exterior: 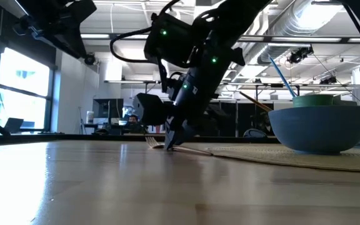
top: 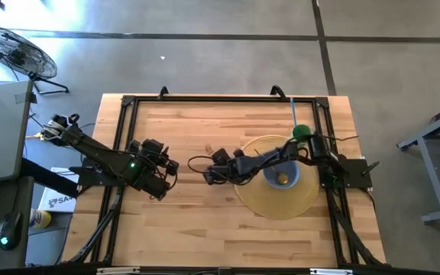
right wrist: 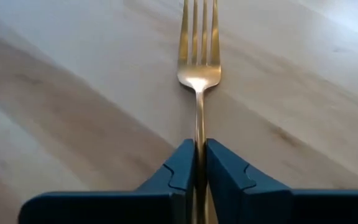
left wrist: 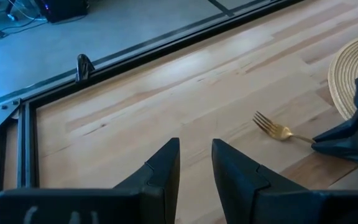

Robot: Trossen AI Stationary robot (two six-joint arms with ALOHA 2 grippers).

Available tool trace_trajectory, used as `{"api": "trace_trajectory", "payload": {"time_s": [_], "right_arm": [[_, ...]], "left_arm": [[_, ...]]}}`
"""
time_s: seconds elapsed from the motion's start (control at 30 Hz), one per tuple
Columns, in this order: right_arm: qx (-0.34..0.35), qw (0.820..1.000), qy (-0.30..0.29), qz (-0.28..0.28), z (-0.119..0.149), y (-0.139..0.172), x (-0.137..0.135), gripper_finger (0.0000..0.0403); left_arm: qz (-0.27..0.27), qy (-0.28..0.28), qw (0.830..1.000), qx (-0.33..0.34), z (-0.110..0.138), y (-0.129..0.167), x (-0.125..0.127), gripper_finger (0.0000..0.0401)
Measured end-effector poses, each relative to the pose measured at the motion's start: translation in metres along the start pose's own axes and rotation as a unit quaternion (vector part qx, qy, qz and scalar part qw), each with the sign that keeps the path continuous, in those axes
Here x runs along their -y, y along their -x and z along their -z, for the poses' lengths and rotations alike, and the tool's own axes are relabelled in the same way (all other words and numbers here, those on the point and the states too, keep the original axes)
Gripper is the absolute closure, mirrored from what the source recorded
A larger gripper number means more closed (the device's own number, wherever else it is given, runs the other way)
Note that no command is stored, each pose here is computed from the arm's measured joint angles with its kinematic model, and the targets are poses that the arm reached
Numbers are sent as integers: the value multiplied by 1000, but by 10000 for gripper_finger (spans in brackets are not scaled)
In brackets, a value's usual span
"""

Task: Pick & Place Utensil
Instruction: Put the fork into the blue bowl

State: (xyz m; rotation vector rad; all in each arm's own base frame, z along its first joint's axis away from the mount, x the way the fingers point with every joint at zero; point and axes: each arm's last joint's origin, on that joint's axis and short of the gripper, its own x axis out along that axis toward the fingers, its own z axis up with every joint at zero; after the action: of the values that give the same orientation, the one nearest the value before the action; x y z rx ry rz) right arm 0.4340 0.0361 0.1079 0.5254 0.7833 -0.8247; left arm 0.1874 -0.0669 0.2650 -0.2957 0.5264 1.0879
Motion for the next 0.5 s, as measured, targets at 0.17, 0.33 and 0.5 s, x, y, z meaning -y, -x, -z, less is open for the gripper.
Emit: {"api": "trace_trajectory", "payload": {"time_s": [0.17,0.33,0.5], "right_arm": [[-3,999,22,-37,6,6,-10,386],[-5,996,58,-74,12,11,-20,380],[14,989,103,-102,15,14,-28,382]], "left_arm": [[-1,-1,1000,-2,0,0,0,311],[-2,-3,1000,-2,0,0,-1,311],[-3,-8,1000,-2,0,0,-1,311]]}}
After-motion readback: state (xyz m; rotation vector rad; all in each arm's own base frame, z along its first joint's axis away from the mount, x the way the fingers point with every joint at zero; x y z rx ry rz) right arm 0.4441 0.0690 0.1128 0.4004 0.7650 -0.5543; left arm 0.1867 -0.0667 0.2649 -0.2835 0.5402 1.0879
